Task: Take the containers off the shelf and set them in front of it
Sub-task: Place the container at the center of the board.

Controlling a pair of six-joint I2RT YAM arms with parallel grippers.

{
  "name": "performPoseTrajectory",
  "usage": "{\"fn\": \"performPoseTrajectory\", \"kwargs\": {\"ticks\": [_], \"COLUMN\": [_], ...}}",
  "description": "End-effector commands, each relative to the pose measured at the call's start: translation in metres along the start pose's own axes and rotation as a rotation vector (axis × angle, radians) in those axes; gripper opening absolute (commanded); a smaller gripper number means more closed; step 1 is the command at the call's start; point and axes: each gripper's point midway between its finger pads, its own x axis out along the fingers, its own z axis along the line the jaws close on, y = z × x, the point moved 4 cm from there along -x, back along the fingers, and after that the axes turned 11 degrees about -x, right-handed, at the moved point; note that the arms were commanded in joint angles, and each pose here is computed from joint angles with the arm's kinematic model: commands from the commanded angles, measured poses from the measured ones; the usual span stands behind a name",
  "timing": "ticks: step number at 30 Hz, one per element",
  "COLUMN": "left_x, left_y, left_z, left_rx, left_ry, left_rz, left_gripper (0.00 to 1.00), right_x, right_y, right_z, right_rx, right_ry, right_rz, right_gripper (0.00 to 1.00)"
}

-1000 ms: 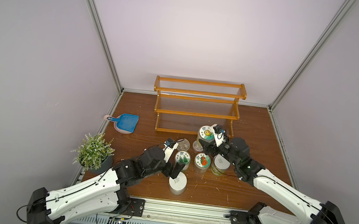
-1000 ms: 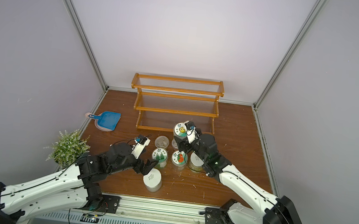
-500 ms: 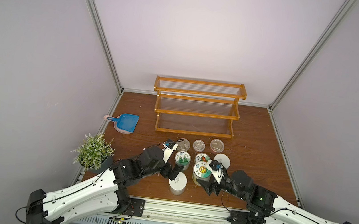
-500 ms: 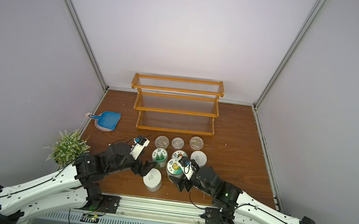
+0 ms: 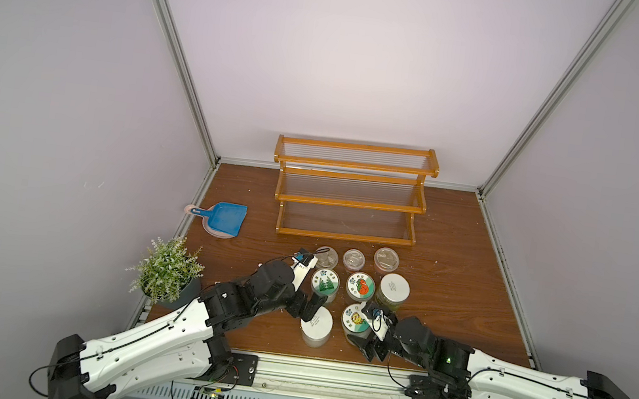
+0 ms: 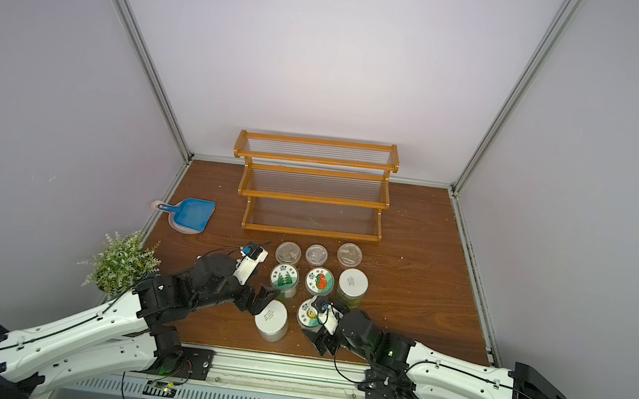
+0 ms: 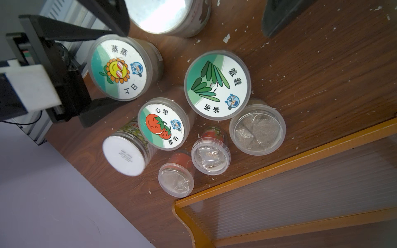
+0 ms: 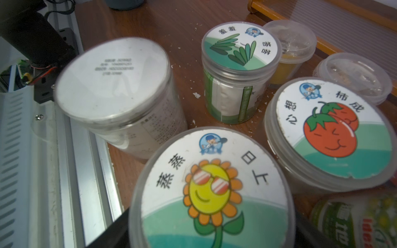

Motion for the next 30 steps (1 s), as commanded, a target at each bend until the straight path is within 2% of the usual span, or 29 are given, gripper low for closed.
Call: {"fn": "performPoseTrajectory", "kwargs": {"ticks": [1,9,15,24,30], "left_x": [-0.002,-0.001,0.003,0.003,0.008], "left_y": [-0.006,-0.008,-0.012,-0.045,-0.071], "left_z": [0.000,-0.001,-0.001,0.016,0.034], "left_rx": [0.006,0.018,0.030,-0.013,-0.037], "left_ry": [-0.005,-0.014,-0.016,-0.048,-0.132], "left_rz": [-0.006,0.000,-0.002,-0.120,-0.229], "left_gripper": [1.00,1.00,0.99,0.99,0.99], "right_x": [0.000,0.002,-0.001,-0.028,-0.055], "right_y": [-0.019,-0.007,-0.014,-0.059,-0.101], "right_z": [-0.004,0.001,0.000,-0.012,-0.053], "right_rx": [0.035,0.054,0.069,0.095,0.102], "right_ry": [0.030,-0.005,-0.010,0.018,0.176], "right_rz": [-0.103,-0.040,0.013,-0.019,-0.037], "right_gripper": [0.82,0.98,0.99,0.99,0.99]}}
